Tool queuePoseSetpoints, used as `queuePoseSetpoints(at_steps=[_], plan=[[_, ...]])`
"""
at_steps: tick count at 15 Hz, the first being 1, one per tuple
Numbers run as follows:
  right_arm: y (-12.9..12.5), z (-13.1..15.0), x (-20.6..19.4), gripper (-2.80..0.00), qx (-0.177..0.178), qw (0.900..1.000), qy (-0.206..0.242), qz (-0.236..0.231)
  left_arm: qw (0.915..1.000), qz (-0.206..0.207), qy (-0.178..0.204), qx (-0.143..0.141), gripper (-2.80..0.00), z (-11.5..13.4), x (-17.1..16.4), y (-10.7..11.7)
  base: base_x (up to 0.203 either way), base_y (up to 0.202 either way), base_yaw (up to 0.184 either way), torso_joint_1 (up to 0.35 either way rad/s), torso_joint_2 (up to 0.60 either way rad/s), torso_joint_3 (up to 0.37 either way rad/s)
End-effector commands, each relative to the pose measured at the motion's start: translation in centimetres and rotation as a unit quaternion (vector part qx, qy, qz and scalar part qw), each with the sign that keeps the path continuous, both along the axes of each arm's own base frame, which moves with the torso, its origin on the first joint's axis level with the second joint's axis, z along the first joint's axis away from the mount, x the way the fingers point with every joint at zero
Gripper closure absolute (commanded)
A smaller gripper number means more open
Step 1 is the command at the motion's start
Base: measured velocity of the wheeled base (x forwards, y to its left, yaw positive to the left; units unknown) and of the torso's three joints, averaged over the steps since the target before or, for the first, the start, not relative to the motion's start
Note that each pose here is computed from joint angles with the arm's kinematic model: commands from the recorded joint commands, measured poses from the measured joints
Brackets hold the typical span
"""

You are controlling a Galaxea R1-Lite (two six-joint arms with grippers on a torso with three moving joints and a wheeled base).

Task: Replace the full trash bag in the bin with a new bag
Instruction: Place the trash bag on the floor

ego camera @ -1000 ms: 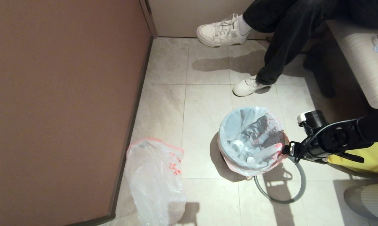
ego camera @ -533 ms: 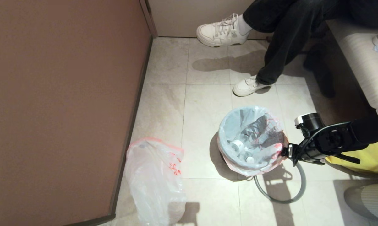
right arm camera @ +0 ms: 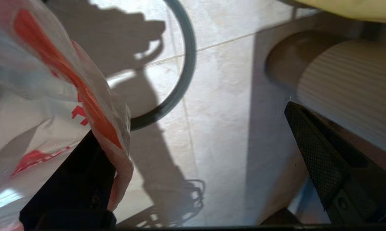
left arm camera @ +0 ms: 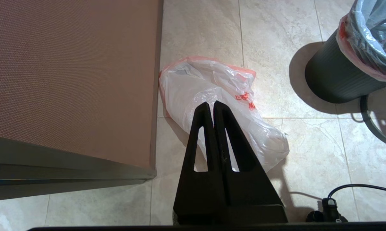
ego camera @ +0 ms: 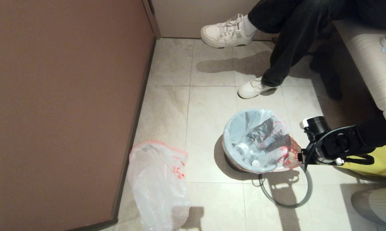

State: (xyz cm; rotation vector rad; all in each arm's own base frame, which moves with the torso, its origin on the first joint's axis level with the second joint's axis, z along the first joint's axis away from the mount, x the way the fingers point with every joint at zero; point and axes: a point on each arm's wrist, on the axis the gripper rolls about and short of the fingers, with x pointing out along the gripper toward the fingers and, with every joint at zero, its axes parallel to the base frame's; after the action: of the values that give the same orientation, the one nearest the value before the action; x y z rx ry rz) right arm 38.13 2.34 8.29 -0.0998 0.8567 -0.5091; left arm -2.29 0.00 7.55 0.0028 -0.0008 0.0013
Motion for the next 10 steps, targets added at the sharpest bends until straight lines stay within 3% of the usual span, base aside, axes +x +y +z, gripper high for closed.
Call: queuePoseSetpoints(at_steps=[1, 2, 7, 8, 10], plan=[[0.0, -0.1, 0.0, -2.8, -0.027, 1.0, 0.007, -0.005, 1.0, -0.001, 0.0, 0.0, 0.0, 0.0, 0.0, 0.0, 0.0, 0.0, 0.0, 0.0, 0.0, 0.0], [0.1, -0.1, -0.1, -2.8, -0.045, 0.999, 0.01, -0.005, 1.0, -0.001, 0.0, 0.0, 0.0, 0.0, 0.0, 0.0, 0.0, 0.0, 0.0, 0.0, 0.0, 0.0], [0.9, 0.8, -0.4, -2.8, -0.058, 0.998, 0.005, 0.006, 1.0, -0.001, 0.0, 0.0, 0.0, 0.0, 0.0, 0.0, 0.0, 0.0, 0.0, 0.0, 0.0, 0.0], [0.9, 0.9, -0.5, 0.0, -0.059, 0.998, 0.004, 0.006, 1.0, 0.0, 0.0, 0.0, 0.0, 0.0, 0.0, 0.0, 0.0, 0.0, 0.0, 0.0, 0.0, 0.0], [1.0, 1.3, -0.7, 0.0, -0.059, 0.998, 0.0, 0.006, 1.0, 0.0, 0.0, 0.0, 0.0, 0.0, 0.0, 0.0, 0.0, 0.0, 0.0, 0.0, 0.0, 0.0]])
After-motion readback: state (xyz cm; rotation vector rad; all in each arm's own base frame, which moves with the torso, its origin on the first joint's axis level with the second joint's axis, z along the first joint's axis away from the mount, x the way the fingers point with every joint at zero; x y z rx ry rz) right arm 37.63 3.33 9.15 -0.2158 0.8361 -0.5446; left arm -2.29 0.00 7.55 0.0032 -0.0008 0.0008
